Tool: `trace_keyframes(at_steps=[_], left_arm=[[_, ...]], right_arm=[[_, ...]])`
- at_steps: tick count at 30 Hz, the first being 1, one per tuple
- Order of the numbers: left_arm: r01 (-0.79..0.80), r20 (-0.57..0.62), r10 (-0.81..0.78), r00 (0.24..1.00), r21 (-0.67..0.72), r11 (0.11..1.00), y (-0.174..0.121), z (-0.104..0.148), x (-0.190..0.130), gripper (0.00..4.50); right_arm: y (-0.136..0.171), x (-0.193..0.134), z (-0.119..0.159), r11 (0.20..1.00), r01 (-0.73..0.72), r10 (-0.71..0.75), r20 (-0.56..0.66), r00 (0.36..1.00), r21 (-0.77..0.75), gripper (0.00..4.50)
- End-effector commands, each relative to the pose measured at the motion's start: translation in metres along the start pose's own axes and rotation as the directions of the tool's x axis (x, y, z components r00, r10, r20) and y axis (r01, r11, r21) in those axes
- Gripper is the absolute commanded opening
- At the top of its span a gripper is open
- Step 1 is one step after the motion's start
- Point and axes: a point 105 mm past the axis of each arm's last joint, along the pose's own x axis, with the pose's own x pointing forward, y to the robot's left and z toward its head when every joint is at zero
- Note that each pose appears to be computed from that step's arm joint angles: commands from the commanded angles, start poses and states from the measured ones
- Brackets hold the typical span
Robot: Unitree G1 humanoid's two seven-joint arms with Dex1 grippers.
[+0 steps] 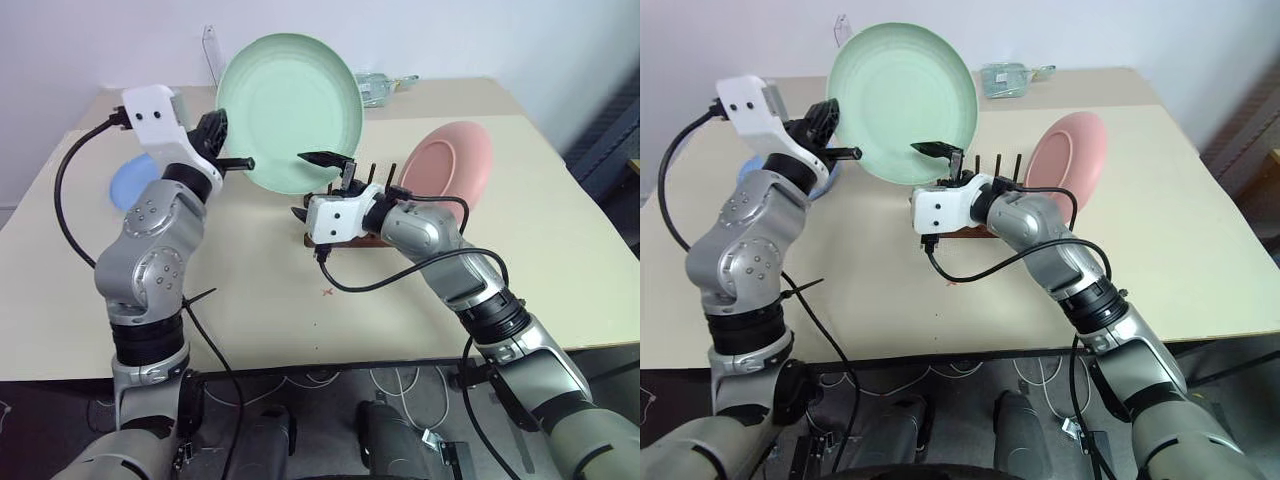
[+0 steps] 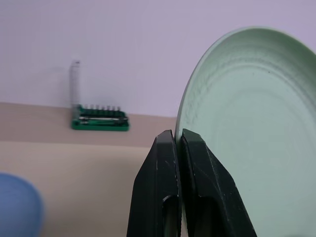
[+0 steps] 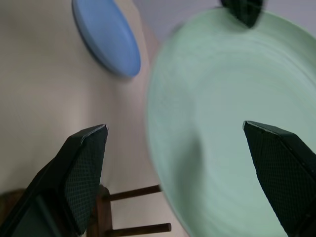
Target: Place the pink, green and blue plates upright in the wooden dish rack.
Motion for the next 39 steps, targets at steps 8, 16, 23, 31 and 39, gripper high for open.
trace_keyframes(at_steps=[8,16,23,31,39], left_arm=[[0.038,0.082,-0.036,0.996,-0.023,0.999,-0.008,0.021,-0.001,0.00],[-0.066,0.208,0.080,0.975,-0.074,0.995,0.028,0.047,-0.004,0.30],[-0.274,0.276,0.266,0.924,-0.008,0.962,0.088,0.070,-0.013,3.34],[-0.125,0.025,0.123,0.992,0.257,0.958,0.102,0.010,-0.029,3.34],[0.528,-0.411,-0.430,0.803,0.158,0.835,0.019,-0.082,-0.096,3.34]], right_arm=[[-0.019,-0.001,-0.013,0.987,0.059,-0.069,-0.061,0.996,-0.150,0.09],[-0.035,-0.002,-0.010,0.987,0.156,-0.158,-0.045,0.986,-0.046,0.01],[-0.077,-0.025,-0.005,0.904,0.299,-0.312,-0.007,0.950,0.305,0.00],[-0.093,-0.072,0.015,0.495,0.071,-0.384,0.145,0.912,0.866,0.00],[-0.070,-0.085,0.003,0.118,-0.044,-0.354,0.083,0.931,0.992,0.00]])
